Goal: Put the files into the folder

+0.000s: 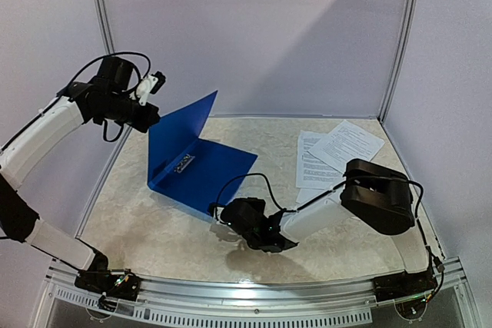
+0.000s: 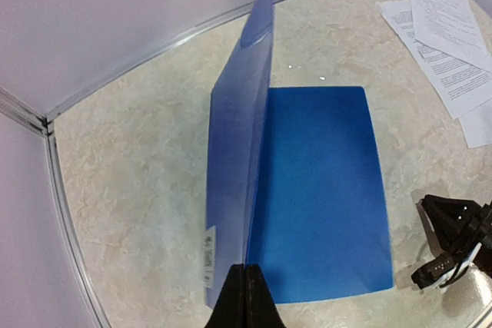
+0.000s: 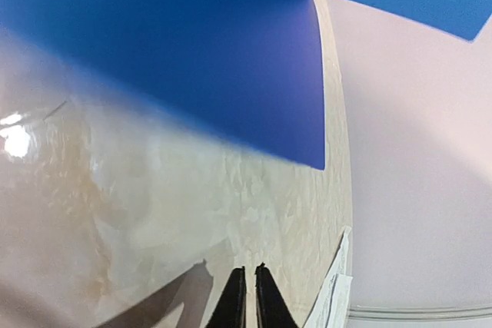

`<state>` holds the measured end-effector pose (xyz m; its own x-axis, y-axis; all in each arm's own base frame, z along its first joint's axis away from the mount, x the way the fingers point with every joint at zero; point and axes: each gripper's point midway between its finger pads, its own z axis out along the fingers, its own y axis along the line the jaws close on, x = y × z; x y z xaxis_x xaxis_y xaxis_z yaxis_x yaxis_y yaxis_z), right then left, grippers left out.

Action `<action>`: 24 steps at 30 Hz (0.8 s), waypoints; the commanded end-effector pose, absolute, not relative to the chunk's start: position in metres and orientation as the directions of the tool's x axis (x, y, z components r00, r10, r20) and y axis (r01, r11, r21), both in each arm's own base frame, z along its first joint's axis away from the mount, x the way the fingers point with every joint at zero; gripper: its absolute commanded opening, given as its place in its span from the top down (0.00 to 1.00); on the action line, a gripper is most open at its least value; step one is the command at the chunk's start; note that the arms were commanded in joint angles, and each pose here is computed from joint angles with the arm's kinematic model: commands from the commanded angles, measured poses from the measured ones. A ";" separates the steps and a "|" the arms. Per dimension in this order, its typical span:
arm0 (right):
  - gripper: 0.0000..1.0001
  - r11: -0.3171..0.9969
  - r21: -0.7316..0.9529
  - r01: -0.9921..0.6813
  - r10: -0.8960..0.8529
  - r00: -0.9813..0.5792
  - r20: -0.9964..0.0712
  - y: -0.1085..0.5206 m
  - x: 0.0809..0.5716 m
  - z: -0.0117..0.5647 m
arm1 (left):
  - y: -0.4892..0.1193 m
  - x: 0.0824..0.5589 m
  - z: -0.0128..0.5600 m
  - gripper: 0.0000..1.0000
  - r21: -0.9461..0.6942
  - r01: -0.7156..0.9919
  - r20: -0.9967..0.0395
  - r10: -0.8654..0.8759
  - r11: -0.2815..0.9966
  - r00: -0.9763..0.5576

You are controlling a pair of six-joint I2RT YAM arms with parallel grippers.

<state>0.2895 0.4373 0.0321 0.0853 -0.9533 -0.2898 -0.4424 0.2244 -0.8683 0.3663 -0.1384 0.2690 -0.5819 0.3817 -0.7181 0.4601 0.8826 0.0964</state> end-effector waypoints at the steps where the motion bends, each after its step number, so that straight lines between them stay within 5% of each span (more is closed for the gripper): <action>1: 0.99 0.258 -0.866 -0.428 -0.946 0.068 -0.316 0.432 0.290 0.053 | -0.113 0.349 0.238 0.98 -0.052 0.408 -0.670 0.271 0.912 -0.691; 7: 0.96 0.279 -0.845 -0.457 -0.929 0.096 -0.359 0.445 0.285 0.061 | -0.098 0.341 0.233 1.00 -0.162 0.361 -0.678 0.162 0.918 -0.717; 14: 0.91 0.480 -0.680 -0.554 -0.805 0.029 -0.592 0.451 0.286 0.101 | -0.105 0.345 0.250 1.00 -0.227 0.338 -0.675 0.102 0.913 -0.730; 18: 0.88 0.621 -0.486 -0.615 -0.670 -0.097 -0.736 0.441 0.293 0.122 | -0.131 0.344 0.266 1.00 -0.446 0.351 -0.650 -0.028 0.824 -0.760; 24: 0.74 0.783 -0.068 -0.619 -0.359 -0.360 -0.861 0.416 0.302 0.147 | -0.147 0.352 0.318 1.00 -0.531 0.368 -0.668 -0.111 0.763 -0.735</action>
